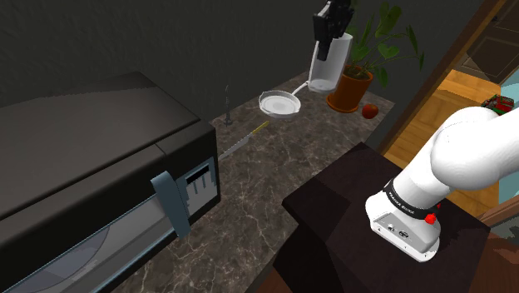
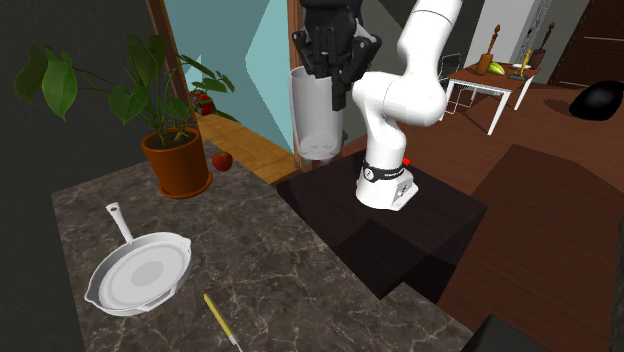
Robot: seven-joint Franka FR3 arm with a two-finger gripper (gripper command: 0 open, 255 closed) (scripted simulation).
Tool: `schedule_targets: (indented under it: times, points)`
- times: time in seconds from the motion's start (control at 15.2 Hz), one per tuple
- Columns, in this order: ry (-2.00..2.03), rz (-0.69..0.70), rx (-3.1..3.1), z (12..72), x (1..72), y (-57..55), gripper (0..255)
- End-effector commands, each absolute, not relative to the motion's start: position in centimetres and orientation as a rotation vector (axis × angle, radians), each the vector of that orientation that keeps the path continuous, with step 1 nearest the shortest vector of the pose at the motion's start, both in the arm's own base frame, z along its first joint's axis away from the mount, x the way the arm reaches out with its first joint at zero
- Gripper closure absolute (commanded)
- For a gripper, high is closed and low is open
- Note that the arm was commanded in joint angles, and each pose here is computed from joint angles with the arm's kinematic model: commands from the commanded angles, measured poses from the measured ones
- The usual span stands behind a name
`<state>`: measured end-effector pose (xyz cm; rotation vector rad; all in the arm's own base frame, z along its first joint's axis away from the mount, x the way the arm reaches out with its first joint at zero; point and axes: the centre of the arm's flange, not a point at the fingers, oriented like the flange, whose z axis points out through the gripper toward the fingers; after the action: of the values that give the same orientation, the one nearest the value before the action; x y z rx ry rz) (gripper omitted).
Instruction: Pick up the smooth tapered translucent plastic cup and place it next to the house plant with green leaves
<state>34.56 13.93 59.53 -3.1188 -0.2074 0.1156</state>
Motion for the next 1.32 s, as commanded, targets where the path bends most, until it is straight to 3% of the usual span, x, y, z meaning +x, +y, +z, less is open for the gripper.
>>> schedule_targets:
  times: [0.0,1.25]
  points:
    - [-0.207,0.116,-3.119,60.7,34.5,14.0,255]
    - [-0.207,0.116,-3.119,70.7,34.5,14.0,255]
